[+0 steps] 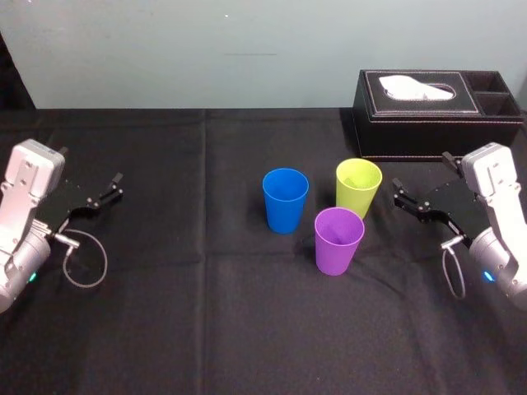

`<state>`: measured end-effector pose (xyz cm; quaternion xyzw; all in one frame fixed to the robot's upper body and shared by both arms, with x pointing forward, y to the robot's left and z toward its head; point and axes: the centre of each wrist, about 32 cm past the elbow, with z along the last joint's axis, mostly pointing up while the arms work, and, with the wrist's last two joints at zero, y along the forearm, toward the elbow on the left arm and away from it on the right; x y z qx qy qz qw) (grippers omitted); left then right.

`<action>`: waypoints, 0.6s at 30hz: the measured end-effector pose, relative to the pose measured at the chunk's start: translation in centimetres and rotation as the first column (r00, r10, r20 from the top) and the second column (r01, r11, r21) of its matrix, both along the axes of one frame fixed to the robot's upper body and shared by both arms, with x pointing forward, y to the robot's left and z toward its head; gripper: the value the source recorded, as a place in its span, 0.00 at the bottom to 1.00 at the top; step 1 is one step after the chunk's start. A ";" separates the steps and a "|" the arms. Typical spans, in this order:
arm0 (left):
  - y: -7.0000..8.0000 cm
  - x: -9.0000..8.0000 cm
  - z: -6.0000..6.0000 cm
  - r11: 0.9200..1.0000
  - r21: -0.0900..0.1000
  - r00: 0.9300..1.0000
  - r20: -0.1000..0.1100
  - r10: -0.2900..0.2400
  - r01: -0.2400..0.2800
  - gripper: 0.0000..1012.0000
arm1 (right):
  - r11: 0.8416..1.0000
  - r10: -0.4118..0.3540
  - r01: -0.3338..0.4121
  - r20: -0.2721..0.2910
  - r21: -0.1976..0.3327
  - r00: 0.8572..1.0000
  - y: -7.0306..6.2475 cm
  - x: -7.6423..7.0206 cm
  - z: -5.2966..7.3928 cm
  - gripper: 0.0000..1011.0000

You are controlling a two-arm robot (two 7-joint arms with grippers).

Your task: Stack the three plastic cups sequentially using one hand.

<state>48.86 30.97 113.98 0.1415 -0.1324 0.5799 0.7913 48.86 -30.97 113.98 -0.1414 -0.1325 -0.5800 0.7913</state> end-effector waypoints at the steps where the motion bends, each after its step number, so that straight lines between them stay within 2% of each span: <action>1: 0.0 0.0 0.0 1.000 0.000 1.000 0.000 0.000 0.000 1.00 | 1.000 0.000 0.000 0.000 0.000 1.000 0.0 0.0 0.0 0.99; 18: 0.0 0.0 0.0 1.000 0.000 1.000 0.000 0.000 0.000 1.00 | 1.000 0.000 0.000 0.000 0.000 1.000 0.0 0.0 0.0 0.99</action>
